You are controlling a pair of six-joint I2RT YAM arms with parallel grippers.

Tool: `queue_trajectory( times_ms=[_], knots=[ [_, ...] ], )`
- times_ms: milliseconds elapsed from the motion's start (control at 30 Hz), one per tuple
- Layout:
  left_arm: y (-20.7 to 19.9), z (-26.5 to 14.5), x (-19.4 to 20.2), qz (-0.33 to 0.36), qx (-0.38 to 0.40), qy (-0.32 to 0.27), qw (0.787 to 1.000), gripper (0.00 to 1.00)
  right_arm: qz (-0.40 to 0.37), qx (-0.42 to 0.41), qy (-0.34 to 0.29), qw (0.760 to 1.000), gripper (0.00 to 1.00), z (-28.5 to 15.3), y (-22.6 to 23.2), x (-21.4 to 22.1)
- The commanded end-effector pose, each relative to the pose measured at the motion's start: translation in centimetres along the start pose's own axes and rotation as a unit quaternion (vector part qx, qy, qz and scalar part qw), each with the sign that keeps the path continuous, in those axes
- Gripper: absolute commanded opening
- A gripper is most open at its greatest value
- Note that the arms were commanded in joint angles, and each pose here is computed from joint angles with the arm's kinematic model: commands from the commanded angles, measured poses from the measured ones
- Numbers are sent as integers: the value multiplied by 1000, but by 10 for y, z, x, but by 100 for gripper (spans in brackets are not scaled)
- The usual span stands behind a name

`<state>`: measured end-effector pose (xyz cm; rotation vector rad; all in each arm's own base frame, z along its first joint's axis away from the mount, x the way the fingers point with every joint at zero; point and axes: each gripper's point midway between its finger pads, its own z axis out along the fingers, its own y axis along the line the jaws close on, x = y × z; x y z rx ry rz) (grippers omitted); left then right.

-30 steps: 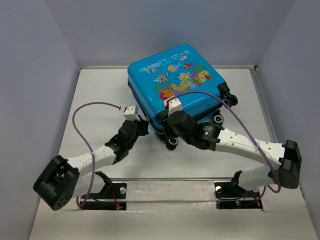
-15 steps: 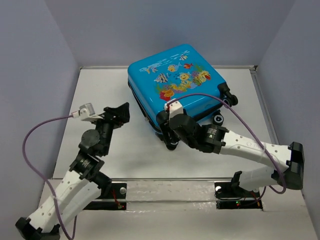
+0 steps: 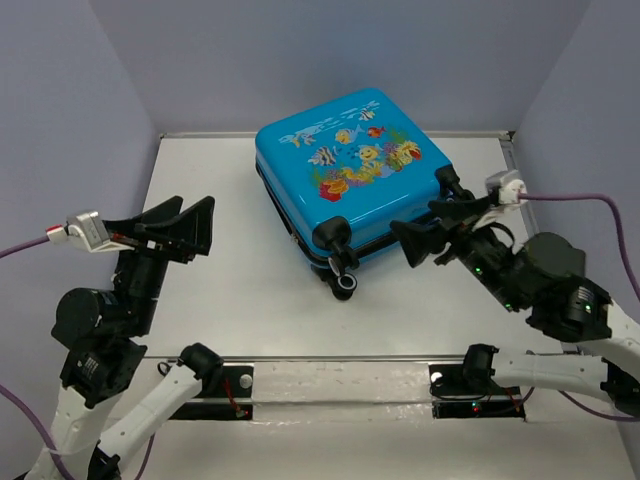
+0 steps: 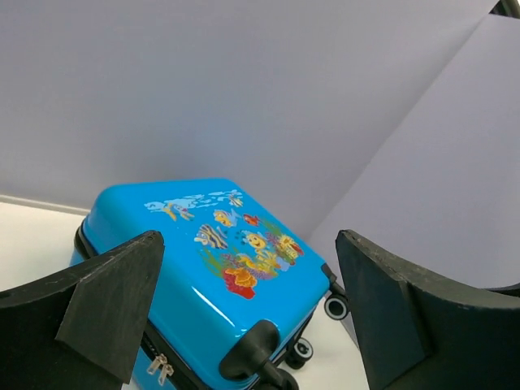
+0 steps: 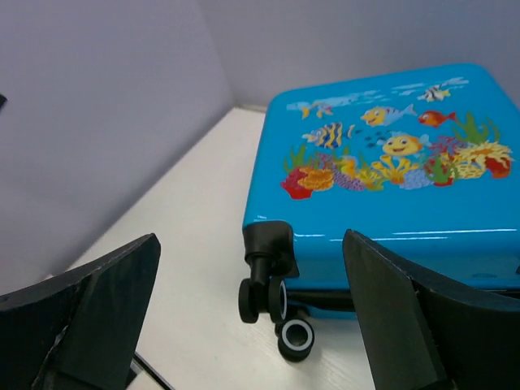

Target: Pack the luggage

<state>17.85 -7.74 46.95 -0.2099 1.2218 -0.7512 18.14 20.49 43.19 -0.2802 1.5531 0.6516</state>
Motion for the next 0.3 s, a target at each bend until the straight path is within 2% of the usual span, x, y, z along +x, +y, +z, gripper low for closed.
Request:
queue_trajectory(
  times_ms=[0, 267],
  knots=[
    [3, -5, 10, 42, 5, 30, 999, 99, 38, 15, -83, 996, 100, -28, -24, -36],
    [4, 1, 32, 42, 13, 58, 997, 99, 32, 39, -79, 996, 100, -27, -35, -21]
  ],
)
